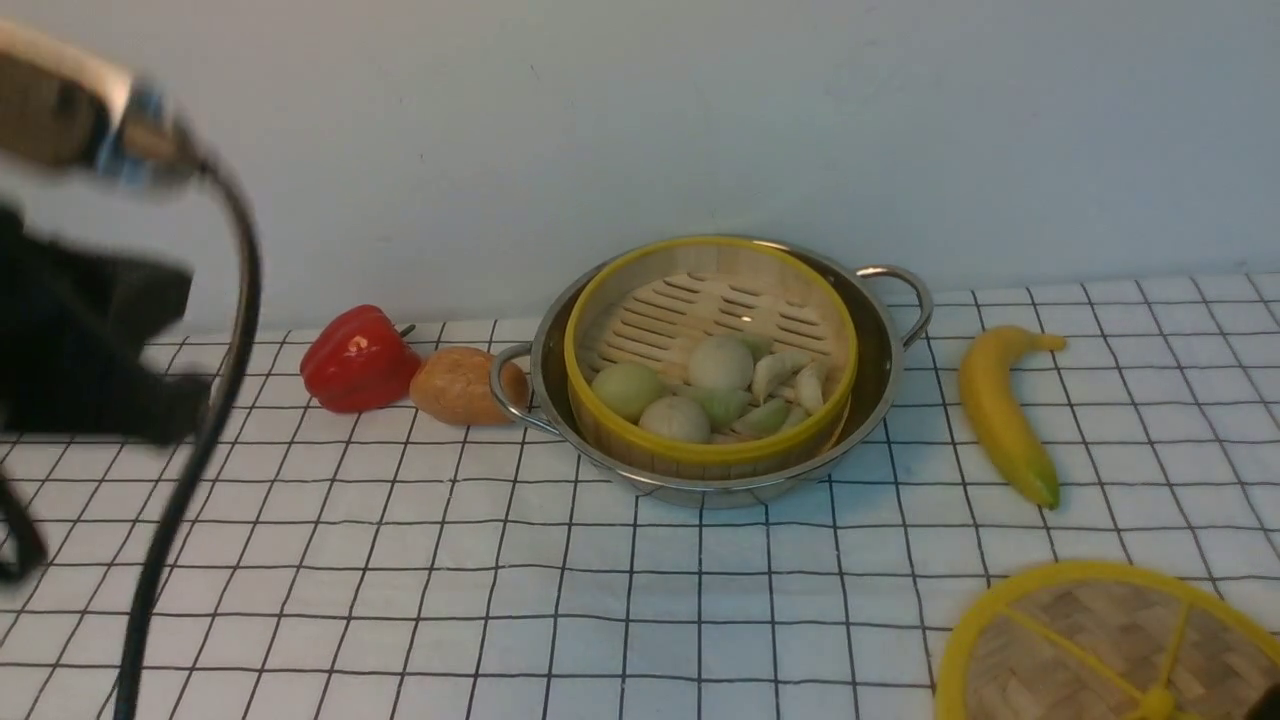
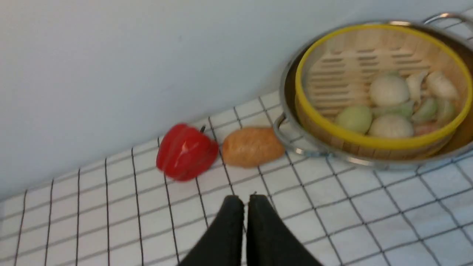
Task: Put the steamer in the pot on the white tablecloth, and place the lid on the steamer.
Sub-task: 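Move the gripper down to the bamboo steamer lid and grasp its center knob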
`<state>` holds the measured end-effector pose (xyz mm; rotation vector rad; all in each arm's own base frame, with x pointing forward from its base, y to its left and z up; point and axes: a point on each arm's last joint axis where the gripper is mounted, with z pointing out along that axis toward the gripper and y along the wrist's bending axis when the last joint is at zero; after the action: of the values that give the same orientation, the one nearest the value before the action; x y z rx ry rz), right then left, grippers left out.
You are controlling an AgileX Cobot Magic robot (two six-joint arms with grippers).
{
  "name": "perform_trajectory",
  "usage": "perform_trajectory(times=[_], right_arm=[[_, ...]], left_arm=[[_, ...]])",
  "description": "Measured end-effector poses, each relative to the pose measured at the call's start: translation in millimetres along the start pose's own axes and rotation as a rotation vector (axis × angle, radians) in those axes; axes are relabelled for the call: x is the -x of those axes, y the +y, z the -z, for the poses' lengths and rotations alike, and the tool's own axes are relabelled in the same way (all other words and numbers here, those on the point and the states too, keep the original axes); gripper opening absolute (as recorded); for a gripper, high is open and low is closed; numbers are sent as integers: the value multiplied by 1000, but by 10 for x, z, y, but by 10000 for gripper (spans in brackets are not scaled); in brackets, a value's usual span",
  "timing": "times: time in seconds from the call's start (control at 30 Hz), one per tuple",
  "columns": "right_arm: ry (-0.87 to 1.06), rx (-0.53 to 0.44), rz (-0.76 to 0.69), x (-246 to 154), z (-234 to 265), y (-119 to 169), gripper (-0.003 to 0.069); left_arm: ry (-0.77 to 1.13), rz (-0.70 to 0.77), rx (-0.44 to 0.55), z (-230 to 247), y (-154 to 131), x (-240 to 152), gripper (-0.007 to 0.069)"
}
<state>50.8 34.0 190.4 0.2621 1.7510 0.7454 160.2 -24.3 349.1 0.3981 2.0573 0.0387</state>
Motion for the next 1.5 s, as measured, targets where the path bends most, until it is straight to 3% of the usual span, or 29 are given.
perform_trajectory(times=[0.1,0.13,0.17,0.23,0.4,0.57,0.83,1.5], right_arm=[[0,0,0,0,0,0,243],[0,0,0,0,0,0,243],[0,0,0,0,0,0,243],[0,0,0,0,0,0,243],[0,0,0,0,0,0,243],[1,0,0,-1,0,0,243],[1,0,5,-1,0,0,243],[31,40,15,-19,8,23,243]], left_arm=[[10,14,59,29,-60,-610,19],[1,10,68,54,-53,-610,19],[-14,28,105,86,-93,-907,22],[-45,53,156,120,-118,-1143,22],[-188,99,231,167,-225,-1561,33],[-257,123,245,151,-311,-1823,41],[-169,144,221,85,-369,-2027,54],[-161,132,226,86,-366,-2035,85]])
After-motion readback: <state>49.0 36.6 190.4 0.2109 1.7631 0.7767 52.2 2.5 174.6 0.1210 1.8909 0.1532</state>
